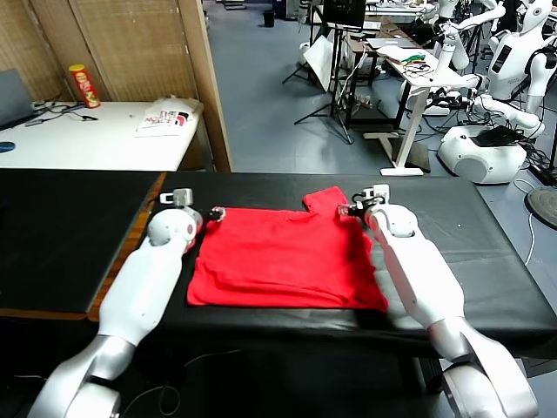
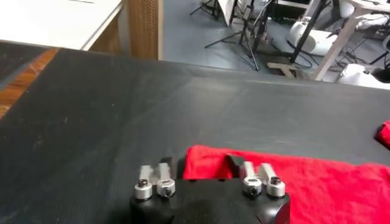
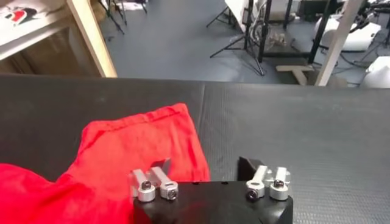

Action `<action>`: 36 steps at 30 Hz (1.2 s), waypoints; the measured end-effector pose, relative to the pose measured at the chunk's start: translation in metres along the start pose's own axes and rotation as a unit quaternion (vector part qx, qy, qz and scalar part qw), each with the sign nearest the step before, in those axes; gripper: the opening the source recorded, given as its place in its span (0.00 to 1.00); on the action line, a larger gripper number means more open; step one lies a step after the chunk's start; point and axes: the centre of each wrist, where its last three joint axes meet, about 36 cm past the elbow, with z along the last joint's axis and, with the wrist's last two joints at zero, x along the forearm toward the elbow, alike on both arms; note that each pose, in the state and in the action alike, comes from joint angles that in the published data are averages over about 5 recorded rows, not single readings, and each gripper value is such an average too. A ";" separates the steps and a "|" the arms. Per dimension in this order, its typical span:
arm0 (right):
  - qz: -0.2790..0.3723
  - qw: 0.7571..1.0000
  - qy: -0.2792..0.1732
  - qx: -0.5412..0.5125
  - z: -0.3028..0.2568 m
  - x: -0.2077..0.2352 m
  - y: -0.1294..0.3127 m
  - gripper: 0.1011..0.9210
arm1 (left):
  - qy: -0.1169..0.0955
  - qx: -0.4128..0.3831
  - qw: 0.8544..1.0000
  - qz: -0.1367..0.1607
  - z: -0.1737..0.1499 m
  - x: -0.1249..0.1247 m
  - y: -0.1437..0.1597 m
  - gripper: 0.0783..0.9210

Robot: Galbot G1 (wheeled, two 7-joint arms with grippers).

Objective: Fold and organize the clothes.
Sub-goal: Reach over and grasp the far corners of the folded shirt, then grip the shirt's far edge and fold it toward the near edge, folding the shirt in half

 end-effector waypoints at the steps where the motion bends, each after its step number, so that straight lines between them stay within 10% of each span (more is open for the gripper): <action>1: -0.002 1.000 0.000 -0.004 0.001 0.000 0.001 0.11 | 0.000 -0.001 1.000 -0.001 0.001 0.000 0.000 0.08; 19: -0.060 0.992 -0.113 -0.023 0.006 0.060 -0.021 0.03 | -0.029 -0.004 1.000 0.004 -0.002 0.024 0.002 0.06; 36: -0.040 0.995 -0.077 0.043 0.051 0.161 -0.019 0.03 | -0.063 -0.046 0.997 0.023 0.030 0.129 0.021 0.06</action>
